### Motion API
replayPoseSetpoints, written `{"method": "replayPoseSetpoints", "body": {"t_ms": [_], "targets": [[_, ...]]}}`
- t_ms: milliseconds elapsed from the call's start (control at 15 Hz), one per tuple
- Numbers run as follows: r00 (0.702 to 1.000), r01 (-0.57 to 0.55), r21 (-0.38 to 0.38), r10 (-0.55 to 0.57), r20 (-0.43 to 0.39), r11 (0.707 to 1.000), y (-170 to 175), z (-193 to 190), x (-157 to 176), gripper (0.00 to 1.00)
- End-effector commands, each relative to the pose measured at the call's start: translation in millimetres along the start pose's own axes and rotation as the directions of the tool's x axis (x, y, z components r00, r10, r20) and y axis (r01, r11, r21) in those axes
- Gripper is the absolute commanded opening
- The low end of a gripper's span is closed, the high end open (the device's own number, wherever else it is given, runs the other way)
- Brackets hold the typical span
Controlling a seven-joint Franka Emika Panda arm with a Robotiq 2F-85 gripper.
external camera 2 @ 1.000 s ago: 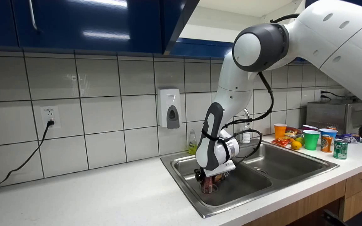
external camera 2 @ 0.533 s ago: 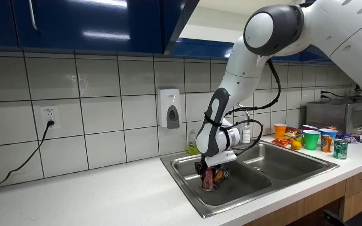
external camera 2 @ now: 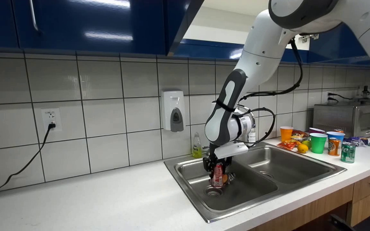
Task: Take the soda can out of the sink and put it into the cupboard
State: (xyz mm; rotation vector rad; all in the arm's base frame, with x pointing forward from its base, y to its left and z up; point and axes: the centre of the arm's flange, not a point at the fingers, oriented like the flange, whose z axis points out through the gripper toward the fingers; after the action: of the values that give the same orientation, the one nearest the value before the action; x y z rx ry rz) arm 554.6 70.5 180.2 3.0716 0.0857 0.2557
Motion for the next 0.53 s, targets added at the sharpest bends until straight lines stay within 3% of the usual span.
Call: {"method": "replayPoseSetpoints", "body": {"t_ms": [0,467], "targets": [[1.0,0.014,0.007,-0.014,0.026,1.0,3.5,-45.1,-20.9,0.4],[0.999,0.013,0.001,-0.013,0.037,1.0,9.5,-90.9,-40.1,0.4]]}}
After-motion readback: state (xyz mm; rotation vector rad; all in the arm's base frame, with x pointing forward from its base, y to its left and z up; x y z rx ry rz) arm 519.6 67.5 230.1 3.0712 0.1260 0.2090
